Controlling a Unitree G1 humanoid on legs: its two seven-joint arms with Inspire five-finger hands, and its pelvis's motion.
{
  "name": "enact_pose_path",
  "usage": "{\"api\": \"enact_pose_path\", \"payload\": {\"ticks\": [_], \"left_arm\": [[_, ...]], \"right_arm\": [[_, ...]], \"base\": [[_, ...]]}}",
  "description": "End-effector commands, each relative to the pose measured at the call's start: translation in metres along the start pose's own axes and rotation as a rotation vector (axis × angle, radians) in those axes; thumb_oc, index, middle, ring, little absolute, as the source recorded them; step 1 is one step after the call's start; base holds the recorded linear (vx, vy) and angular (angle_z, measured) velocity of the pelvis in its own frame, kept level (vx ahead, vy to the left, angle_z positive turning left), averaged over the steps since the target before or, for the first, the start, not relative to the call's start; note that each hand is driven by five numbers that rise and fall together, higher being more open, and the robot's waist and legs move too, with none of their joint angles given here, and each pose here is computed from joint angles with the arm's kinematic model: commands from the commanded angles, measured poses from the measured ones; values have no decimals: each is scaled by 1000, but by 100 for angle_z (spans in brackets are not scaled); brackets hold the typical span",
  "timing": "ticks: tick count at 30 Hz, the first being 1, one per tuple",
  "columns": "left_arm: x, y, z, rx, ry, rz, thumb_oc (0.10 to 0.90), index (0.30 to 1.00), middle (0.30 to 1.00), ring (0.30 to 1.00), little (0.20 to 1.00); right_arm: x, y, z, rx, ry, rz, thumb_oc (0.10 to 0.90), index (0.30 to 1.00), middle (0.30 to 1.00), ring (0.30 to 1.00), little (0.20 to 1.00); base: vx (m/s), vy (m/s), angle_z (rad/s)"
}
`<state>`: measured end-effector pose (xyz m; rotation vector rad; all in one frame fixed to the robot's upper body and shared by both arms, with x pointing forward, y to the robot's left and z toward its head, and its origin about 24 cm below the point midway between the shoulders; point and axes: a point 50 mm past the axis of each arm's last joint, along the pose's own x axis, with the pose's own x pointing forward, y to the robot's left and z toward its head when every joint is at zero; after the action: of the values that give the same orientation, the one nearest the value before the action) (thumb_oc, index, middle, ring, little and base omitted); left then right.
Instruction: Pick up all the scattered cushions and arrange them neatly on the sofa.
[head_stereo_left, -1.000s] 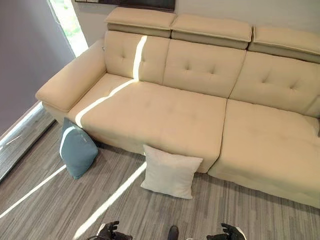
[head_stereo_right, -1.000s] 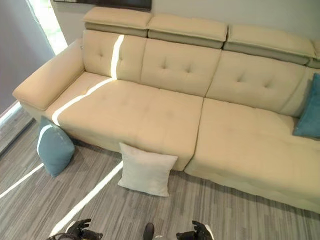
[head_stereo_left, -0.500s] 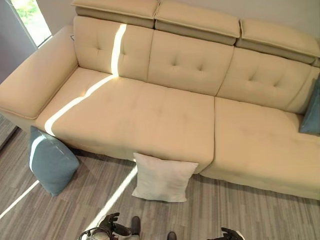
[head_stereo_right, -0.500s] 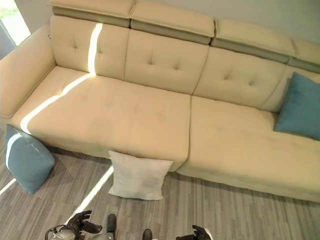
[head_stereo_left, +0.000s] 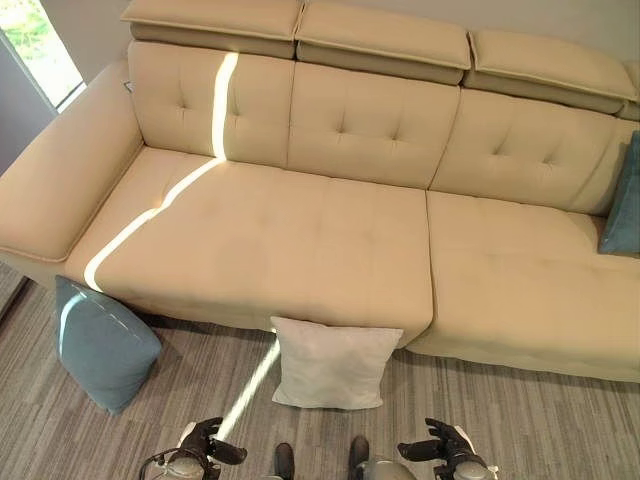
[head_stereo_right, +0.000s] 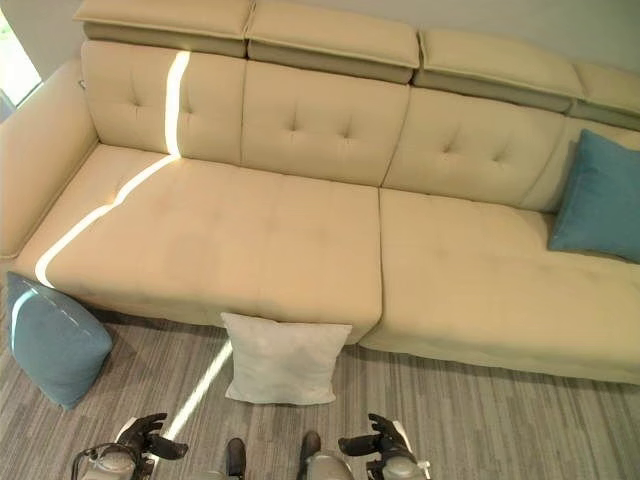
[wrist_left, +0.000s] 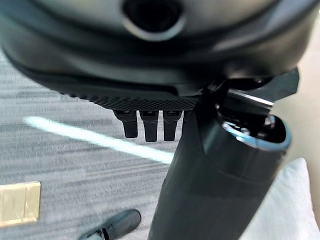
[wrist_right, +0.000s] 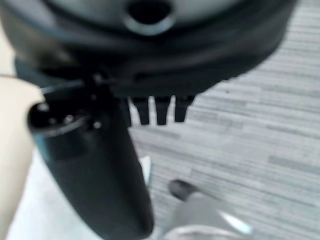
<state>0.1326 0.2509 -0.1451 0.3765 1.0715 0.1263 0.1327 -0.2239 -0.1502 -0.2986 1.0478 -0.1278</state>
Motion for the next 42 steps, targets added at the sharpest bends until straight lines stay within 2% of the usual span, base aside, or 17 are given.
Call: {"api": "enact_pose_path", "payload": {"ticks": [1,19,32,42], "left_arm": [[-1,-4,-3,17,-10,-1,800,900,900,900,900],[-2,-18,-4,-14,-1,-39,800,900,900,900,900],[0,6,3,-22,-29,31,800,900,900,900,900],[-2,0,-9,-15,9,14,800,900,900,900,900]], "right_arm": [[1,-25,0,-63,-13,-68,800,900,900,900,900],[-2,-37,-18,-26,44,-111,800,900,900,900,900],[2,-23,5,-47,-26,-67,800,900,900,900,900],[0,-27,-6,-72,6,-79,800,900,900,900,900]], "base": [[87,-129,-12],[73,-31,10],[74,130,-30],[31,-40,5]]}}
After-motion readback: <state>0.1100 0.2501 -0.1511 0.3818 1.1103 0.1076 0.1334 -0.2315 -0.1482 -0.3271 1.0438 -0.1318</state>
